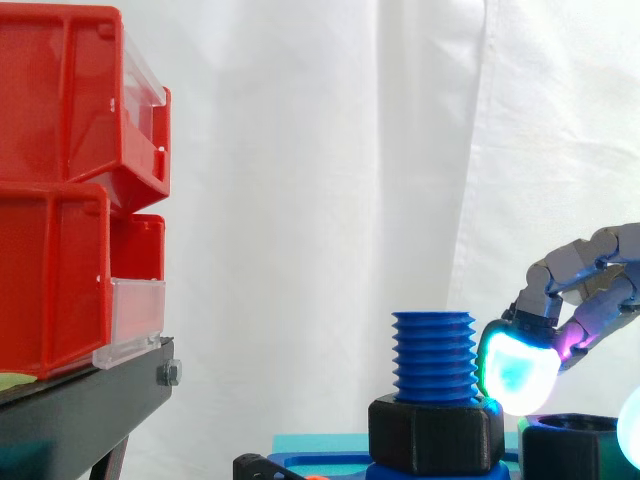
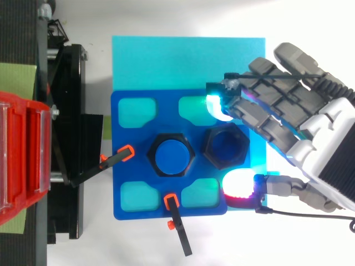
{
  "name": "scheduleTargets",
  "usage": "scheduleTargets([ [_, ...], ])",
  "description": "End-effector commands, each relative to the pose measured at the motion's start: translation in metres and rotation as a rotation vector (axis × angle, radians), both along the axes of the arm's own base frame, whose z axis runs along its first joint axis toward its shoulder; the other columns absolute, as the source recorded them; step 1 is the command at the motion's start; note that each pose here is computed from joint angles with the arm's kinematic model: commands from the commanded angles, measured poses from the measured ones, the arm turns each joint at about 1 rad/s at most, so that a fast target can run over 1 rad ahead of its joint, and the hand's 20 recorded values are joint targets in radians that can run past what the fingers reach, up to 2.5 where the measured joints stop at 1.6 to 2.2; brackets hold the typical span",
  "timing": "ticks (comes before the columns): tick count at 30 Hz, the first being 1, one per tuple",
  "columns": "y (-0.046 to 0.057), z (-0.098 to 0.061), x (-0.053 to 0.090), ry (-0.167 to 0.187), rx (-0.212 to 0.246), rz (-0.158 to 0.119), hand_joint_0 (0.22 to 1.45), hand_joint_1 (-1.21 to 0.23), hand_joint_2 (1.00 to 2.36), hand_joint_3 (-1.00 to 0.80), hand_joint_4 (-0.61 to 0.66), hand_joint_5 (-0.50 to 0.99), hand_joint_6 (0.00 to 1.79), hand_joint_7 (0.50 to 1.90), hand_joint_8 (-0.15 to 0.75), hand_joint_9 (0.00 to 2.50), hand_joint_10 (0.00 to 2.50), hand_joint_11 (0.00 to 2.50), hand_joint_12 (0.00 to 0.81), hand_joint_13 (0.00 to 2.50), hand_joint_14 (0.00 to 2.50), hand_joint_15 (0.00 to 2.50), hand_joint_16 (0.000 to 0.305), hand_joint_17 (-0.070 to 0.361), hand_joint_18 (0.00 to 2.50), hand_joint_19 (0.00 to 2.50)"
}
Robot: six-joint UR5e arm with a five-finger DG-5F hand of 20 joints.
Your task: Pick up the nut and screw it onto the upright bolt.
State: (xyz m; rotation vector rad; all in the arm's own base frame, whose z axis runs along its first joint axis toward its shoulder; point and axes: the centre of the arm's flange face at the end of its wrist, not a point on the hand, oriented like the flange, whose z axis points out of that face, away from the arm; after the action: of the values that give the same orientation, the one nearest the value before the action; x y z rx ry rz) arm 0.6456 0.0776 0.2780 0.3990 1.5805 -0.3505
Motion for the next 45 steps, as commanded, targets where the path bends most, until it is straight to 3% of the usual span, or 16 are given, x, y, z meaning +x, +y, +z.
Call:
scheduleTargets([
  [1, 0.0, 0.0, 0.0, -0.001, 0.006, 0.0, 0.4, -0.66, 1.0, -0.5, 0.3, -0.19, 0.5, 1.01, 0.281, 0.37, 0.0, 0.0, 0.38, 0.42, 0.0, 0.0, 0.049, 0.109, 0.21, 0.0],
  [11, -0.001, -0.001, -0.001, 0.003, 0.004, 0.002, 0.42, -0.68, 1.0, -0.5, 0.31, -0.19, 0.5, 1.06, 0.275, 0.36, 0.0, 0.0, 0.373, 0.42, 0.0, 0.0, 0.047, 0.105, 0.2, 0.0],
  [15, -0.002, -0.008, -0.004, 0.017, -0.002, 0.005, 0.42, -0.69, 1.0, -0.5, 0.31, -0.19, 0.5, 1.07, 0.273, 0.36, 0.0, 0.0, 0.371, 0.42, 0.0, 0.0, 0.046, 0.104, 0.21, 0.0],
  [20, -0.003, -0.008, -0.003, 0.007, 0.003, 0.003, 0.43, -0.69, 1.0, -0.5, 0.3, -0.18, 0.5, 1.1, 0.269, 0.36, 0.0, 0.0, 0.366, 0.43, 0.0, 0.0, 0.046, 0.102, 0.21, 0.0],
  [24, -0.005, -0.008, -0.003, 0.007, 0.003, 0.002, 0.46, -0.71, 1.0, -0.5, 0.28, -0.17, 0.51, 1.22, 0.262, 0.38, 0.0, 0.0, 0.353, 0.44, 0.0, 0.0, 0.042, 0.096, 0.22, 0.0],
  [32, -0.006, -0.007, -0.003, 0.005, 0.003, 0.0, 0.52, -0.64, 1.0, -0.5, 0.23, -0.19, 0.73, 0.95, 0.262, 0.46, 0.0, 0.0, 0.326, 0.49, 0.0, 0.0, 0.037, 0.084, 0.28, 0.0],
  [39, -0.005, -0.005, -0.002, 0.001, 0.006, 0.002, 0.53, -0.62, 1.0, -0.5, 0.22, -0.19, 0.75, 0.93, 0.263, 0.47, 0.0, 0.0, 0.324, 0.51, 0.0, 0.0, 0.036, 0.082, 0.3, 0.0],
  [42, -0.001, 0.007, 0.005, -0.016, 0.015, 0.011, 0.53, -0.62, 1.0, -0.5, 0.22, -0.19, 0.76, 0.92, 0.264, 0.47, 0.0, 0.0, 0.323, 0.52, 0.0, 0.0, 0.036, 0.082, 0.3, 0.0],
  [45, -0.001, 0.015, 0.006, -0.001, 0.009, 0.02, 0.53, -0.61, 1.0, -0.5, 0.22, -0.19, 0.76, 0.92, 0.264, 0.47, 0.0, 0.0, 0.323, 0.52, 0.0, 0.0, 0.037, 0.082, 0.3, 0.0],
])
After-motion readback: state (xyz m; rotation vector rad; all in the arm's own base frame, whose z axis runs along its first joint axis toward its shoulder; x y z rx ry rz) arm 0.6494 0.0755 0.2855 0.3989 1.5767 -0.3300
